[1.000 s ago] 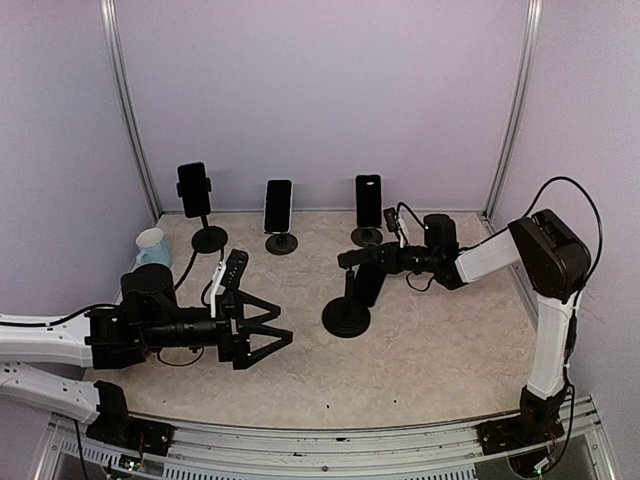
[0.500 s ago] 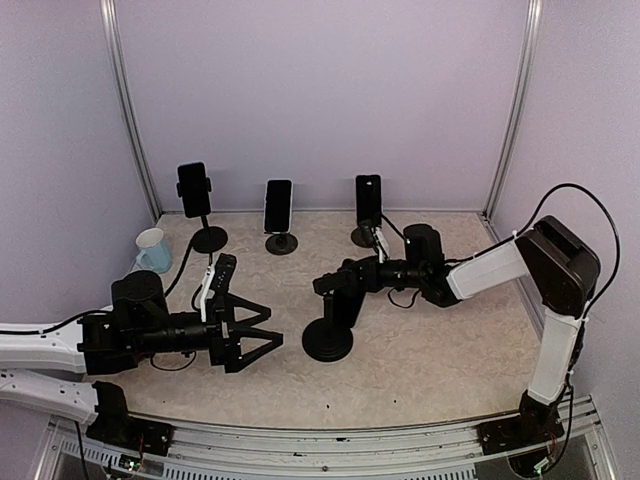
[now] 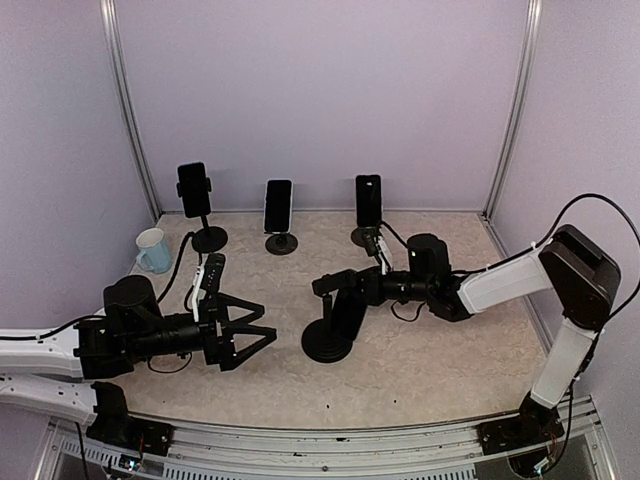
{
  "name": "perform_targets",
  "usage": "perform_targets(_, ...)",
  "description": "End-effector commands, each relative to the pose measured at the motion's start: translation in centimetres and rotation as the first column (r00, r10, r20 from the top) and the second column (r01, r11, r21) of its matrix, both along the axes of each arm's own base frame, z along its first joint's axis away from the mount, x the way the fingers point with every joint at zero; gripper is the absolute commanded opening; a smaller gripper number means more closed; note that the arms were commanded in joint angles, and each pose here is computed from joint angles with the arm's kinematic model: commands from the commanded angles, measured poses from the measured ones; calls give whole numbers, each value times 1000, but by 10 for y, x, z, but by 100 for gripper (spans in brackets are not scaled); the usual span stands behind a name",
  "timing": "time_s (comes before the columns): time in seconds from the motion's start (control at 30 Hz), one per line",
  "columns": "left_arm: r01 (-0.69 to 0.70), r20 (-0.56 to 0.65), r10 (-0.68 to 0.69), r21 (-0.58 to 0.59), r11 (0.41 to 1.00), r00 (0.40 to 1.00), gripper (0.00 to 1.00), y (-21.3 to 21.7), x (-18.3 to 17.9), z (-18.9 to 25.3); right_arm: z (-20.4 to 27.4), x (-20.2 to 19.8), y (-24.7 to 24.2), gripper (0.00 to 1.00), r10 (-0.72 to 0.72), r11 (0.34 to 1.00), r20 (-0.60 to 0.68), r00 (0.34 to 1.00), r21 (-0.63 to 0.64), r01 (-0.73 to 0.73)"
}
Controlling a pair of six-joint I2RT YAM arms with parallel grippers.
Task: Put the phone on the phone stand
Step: Move the phone stand to the center of the board, then pick up the phone stand from the center of the board.
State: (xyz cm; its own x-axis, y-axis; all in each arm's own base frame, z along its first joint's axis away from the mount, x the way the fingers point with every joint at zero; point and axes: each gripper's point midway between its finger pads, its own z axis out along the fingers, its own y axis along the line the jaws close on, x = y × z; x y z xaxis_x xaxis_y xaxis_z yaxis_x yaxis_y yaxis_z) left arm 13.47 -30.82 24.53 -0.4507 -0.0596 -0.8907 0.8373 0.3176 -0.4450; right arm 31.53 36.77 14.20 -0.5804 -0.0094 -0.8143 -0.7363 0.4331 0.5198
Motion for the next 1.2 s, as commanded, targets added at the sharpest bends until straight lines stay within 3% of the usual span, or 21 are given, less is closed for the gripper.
perform_targets(0.0, 14, 11, -13, -64, 998, 1000, 99, 0, -3, 10, 27, -14, 8, 0, 16, 999, 42, 999, 51, -18)
perform_targets(0.37, 4, -2, -4, -70, 998, 1000, 99, -1, -2, 7, 45, -9, -13, 0, -96, 995, 117, 989, 16, 94)
perform_targets(0.7, 36, -23, -37, -47, 998, 999, 99, -8, -4, -1, 12, 20, -33, 0, -241, 963, 120, 963, -96, 253)
perform_targets(1.0, 16, 3, -16, -39, 999, 1000, 99, -2, -3, 0, -10, 14, -30, 0, -198, 968, 88, 976, -139, 209)
perform_targets(1.17, 17, 5, -17, -30, 999, 1000, 99, -4, -2, -2, -12, -4, -21, 0, -110, 989, 64, 992, -97, 116)
